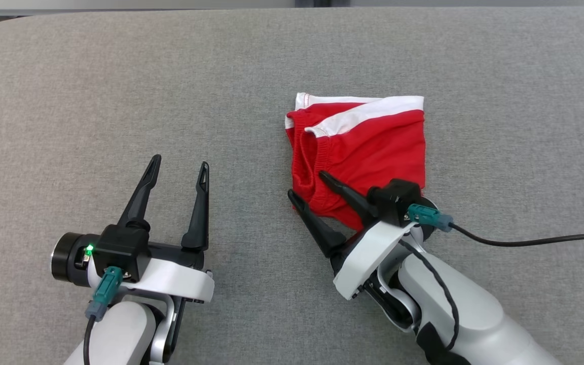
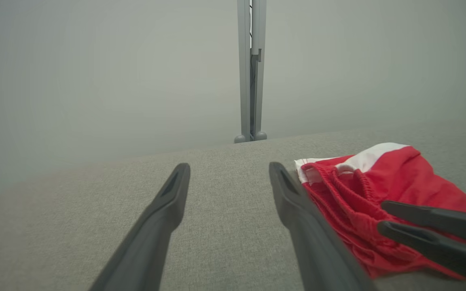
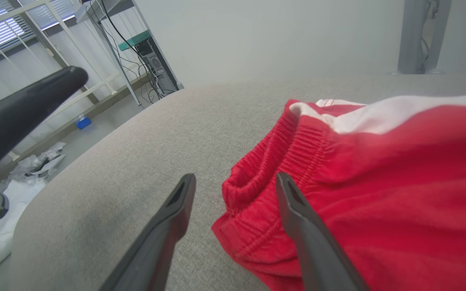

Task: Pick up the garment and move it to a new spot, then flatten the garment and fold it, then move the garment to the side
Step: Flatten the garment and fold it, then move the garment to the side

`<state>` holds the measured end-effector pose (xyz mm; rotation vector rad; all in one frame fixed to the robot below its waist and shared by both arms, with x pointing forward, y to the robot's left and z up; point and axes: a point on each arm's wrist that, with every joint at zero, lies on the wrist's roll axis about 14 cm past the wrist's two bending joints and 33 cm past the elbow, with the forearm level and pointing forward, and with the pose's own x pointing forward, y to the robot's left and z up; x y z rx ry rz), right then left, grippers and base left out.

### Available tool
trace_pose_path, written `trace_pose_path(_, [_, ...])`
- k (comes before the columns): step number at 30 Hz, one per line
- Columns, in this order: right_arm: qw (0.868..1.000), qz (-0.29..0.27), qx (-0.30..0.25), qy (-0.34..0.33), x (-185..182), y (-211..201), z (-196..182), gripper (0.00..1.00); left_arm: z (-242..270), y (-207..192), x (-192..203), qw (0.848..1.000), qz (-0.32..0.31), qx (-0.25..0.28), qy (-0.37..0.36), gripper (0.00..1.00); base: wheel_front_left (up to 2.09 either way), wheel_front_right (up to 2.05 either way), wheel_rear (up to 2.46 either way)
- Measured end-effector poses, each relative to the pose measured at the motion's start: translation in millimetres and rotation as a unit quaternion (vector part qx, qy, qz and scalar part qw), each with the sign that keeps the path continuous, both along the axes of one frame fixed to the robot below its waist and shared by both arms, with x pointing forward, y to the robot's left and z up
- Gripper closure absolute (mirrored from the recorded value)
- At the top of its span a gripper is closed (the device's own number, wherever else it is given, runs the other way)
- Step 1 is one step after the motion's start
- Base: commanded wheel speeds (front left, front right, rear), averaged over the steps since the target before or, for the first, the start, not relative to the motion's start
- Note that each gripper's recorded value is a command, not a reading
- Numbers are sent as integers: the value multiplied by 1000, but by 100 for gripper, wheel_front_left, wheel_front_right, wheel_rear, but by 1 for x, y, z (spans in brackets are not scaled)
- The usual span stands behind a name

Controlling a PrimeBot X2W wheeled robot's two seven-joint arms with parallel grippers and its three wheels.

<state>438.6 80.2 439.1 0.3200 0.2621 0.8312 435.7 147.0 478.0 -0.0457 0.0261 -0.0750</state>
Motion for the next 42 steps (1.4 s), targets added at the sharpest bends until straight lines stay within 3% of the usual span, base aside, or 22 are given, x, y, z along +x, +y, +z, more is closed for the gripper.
trace_pose_path(4, [999, -32, 17, -23, 15, -13, 18, 0, 4, -2, 2, 1000, -2, 1, -7, 0, 0, 0, 0])
trace_pose_path(10, [988, -129, 38, -76, 41, -66, 52, 0, 17, -4, 8, 1000, -2, 0, -28, 0, 0, 0, 0])
trace_pose_path(22, [945, -303, -43, -118, 35, -200, 56, 0, 37, 4, 9, 998, 3, 10, -56, 0, 0, 0, 0])
trace_pose_path(30, [932, -338, -84, -104, 6, -235, 51, 0, 38, 21, 0, 998, 18, 27, -58, 0, 0, 0, 0])
trace_pose_path(42, [935, -333, -79, -97, -6, -228, 58, 0, 36, 24, -15, 998, 23, 24, -51, 0, 0, 0, 0])
